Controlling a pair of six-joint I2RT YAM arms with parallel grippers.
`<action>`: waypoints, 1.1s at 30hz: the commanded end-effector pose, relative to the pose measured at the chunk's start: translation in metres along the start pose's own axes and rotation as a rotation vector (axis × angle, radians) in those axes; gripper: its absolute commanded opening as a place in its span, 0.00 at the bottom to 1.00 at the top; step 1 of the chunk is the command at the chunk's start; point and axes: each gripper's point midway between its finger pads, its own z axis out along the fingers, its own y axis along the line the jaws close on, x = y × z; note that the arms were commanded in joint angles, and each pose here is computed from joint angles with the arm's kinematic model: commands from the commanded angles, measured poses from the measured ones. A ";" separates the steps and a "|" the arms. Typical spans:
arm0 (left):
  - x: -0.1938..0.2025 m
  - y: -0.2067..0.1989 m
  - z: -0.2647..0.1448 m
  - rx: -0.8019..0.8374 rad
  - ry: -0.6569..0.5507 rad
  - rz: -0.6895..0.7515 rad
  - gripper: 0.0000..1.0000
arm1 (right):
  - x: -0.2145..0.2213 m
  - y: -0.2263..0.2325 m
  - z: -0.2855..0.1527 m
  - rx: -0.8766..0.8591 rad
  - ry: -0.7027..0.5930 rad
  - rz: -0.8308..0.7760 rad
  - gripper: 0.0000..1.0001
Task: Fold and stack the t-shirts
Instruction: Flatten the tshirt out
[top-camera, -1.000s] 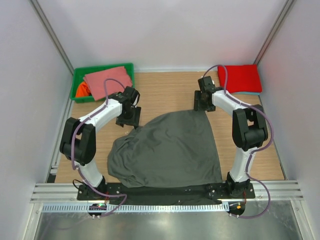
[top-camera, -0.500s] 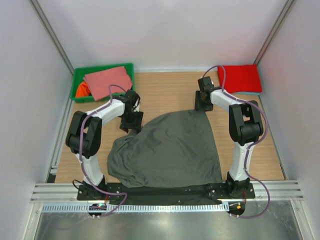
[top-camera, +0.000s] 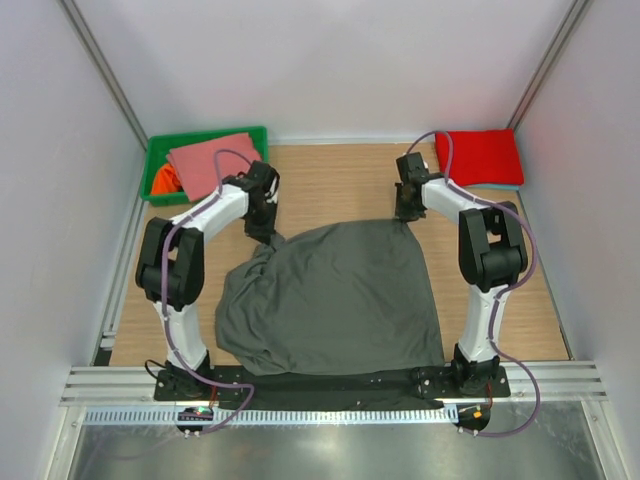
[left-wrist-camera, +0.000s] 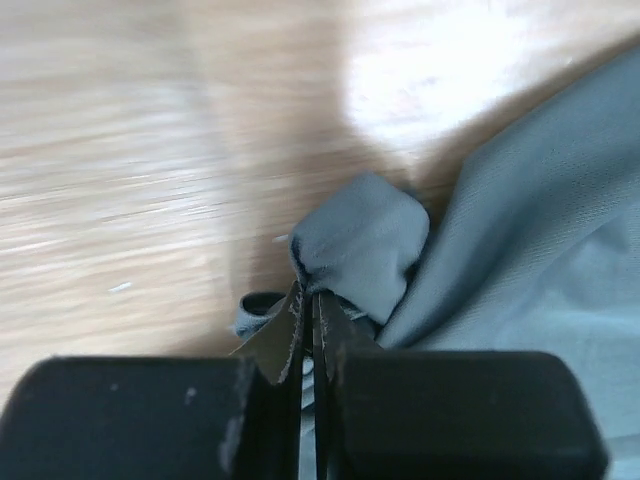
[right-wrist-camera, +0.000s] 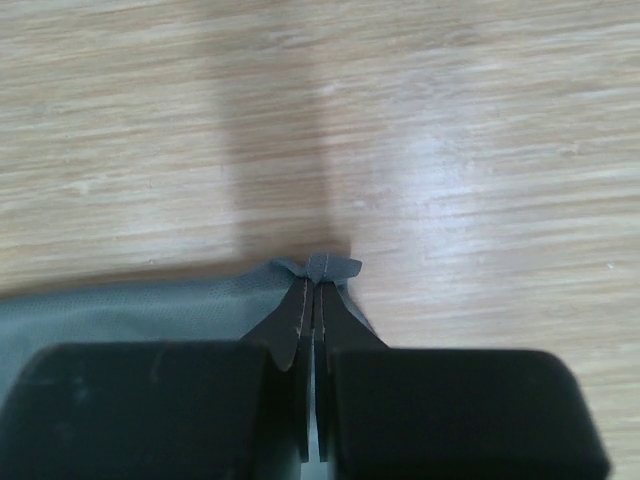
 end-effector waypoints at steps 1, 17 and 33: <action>-0.047 0.023 -0.077 -0.106 -0.229 0.022 0.00 | -0.047 -0.002 -0.064 -0.012 -0.153 0.049 0.01; -0.007 0.022 -0.334 0.059 -0.921 -0.064 0.00 | -0.040 -0.019 -0.284 -0.235 -0.498 0.149 0.01; 0.060 -0.026 -0.556 0.396 -1.383 0.205 0.00 | -0.014 -0.053 -0.520 -0.493 -0.905 0.292 0.01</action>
